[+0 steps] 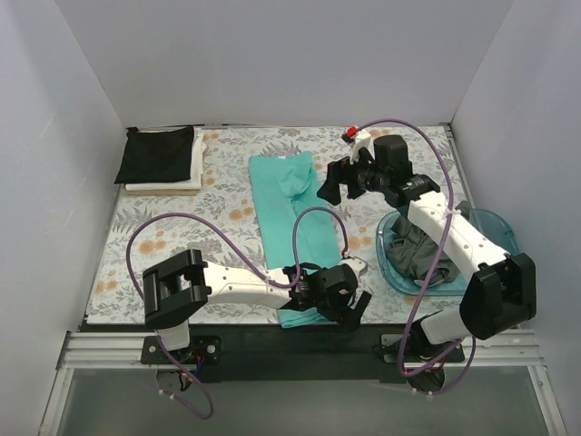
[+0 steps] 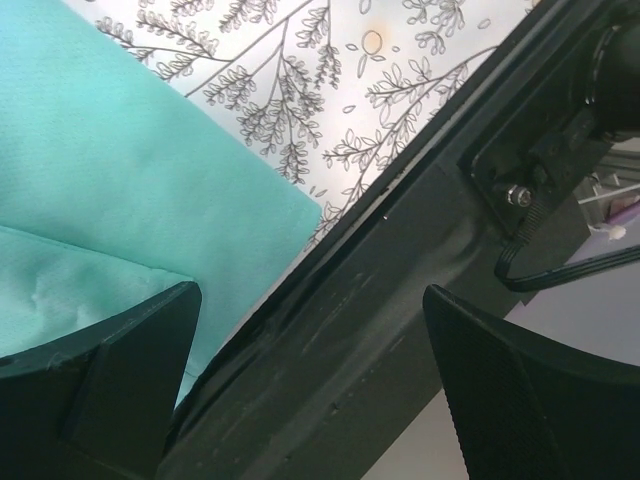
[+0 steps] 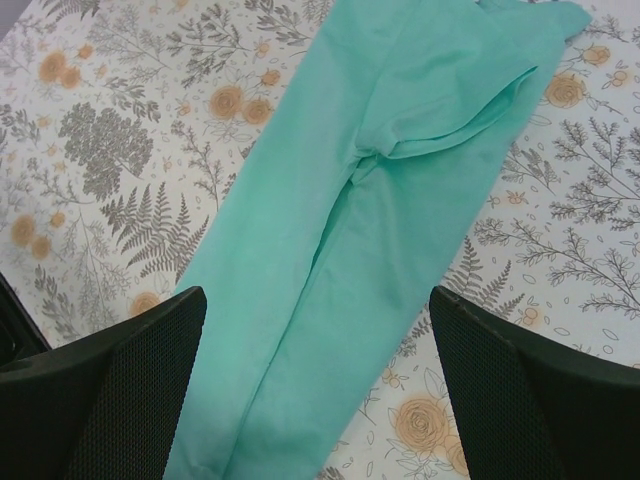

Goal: Fold and stack the t-shirts
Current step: Fold the tshirt

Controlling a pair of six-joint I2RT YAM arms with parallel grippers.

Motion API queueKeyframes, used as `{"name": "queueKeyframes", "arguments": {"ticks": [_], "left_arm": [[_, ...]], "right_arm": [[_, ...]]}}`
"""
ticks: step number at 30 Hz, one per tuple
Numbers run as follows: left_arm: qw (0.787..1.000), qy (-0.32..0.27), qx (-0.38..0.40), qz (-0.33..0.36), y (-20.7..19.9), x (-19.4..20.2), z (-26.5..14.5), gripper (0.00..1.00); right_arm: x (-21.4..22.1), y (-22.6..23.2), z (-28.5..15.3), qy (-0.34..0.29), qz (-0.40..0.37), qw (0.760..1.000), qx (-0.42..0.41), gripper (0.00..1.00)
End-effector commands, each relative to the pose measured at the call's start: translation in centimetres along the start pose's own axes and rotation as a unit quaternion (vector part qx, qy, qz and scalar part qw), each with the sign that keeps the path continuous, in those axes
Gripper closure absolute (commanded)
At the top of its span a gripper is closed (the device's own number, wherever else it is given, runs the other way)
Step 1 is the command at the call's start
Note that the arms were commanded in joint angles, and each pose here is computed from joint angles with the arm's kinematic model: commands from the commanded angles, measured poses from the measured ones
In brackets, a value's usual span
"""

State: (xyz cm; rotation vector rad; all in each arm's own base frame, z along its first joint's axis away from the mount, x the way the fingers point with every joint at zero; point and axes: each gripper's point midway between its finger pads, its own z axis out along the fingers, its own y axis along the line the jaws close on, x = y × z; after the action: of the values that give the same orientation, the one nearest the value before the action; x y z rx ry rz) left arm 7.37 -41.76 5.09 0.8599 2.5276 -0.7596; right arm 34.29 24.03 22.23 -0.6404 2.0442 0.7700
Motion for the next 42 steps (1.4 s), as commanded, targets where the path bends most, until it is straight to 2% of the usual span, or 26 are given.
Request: {"name": "queueKeyframes", "arguments": {"ticks": [1, 11, 18, 21, 22, 23, 25, 27, 30, 32, 34, 42], "left_arm": [[0.999, 0.0, 0.034, 0.017, -1.5, -0.5, -0.3, 0.07], [0.99, 0.002, 0.124, 0.064, -4.8, -0.5, -2.5, 0.07], [0.99, -0.02, 0.126, 0.061, -4.7, -1.1, -4.0, 0.07], [0.993, -0.044, 0.102, 0.041, -3.7, -1.6, -4.9, 0.08], [0.995, -0.056, 0.081, 0.026, -2.9, -1.9, -5.8, 0.08], [0.996, -0.081, 0.035, -0.004, -1.2, -2.6, -6.1, 0.07], [0.995, -0.088, -0.029, -0.046, 1.5, -2.1, -7.1, 0.07], [0.984, -0.118, -0.076, -0.108, 3.8, -2.1, -8.6, 0.07], [0.971, -0.123, -0.116, -0.172, 6.3, -0.6, -10.1, 0.08], [0.961, -0.115, -0.156, -0.2, 8.6, 1.1, -10.2, 0.08], [0.954, -0.095, -0.181, -0.22, 10.1, 2.7, -10.0, 0.13], [0.941, -0.025, -0.243, -0.233, 11.7, 6.1, -8.1, 0.32]], "right_arm": [[-1.3, 1.6, -1.0, -0.029, -0.025, 0.999, -0.035, 0.02], [-0.2, 2.2, -1.1, -0.021, -0.022, 0.998, -0.053, 0.02], [0.7, 1.5, -1.5, -0.019, -0.005, 0.999, -0.026, 0.02], [1.4, 0.5, -1.9, -0.02, 0.02, 0.999, 0.015, 0.02], [1.5, -0.8, -2.2, -0.026, 0.031, 0.998, 0.056, 0.02], [1.7, -1.1, -2.9, -0.035, 0.047, 0.995, 0.076, 0.02], [1.7, -2.8, -4.0, -0.05, 0.064, 0.988, 0.133, 0.02], [1.7, -2.9, -5.0, -0.065, 0.072, 0.984, 0.149, 0.02], [2.5, -2.7, -5.7, -0.069, 0.084, 0.982, 0.152, 0.02], [2.8, -2.5, -5.9, -0.07, 0.086, 0.983, 0.148, 0.02], [3.6, -2.3, -5.9, -0.064, 0.089, 0.984, 0.143, 0.02], [6.9, -2.4, -5.5, -0.036, 0.11, 0.983, 0.139, 0.02]]}}
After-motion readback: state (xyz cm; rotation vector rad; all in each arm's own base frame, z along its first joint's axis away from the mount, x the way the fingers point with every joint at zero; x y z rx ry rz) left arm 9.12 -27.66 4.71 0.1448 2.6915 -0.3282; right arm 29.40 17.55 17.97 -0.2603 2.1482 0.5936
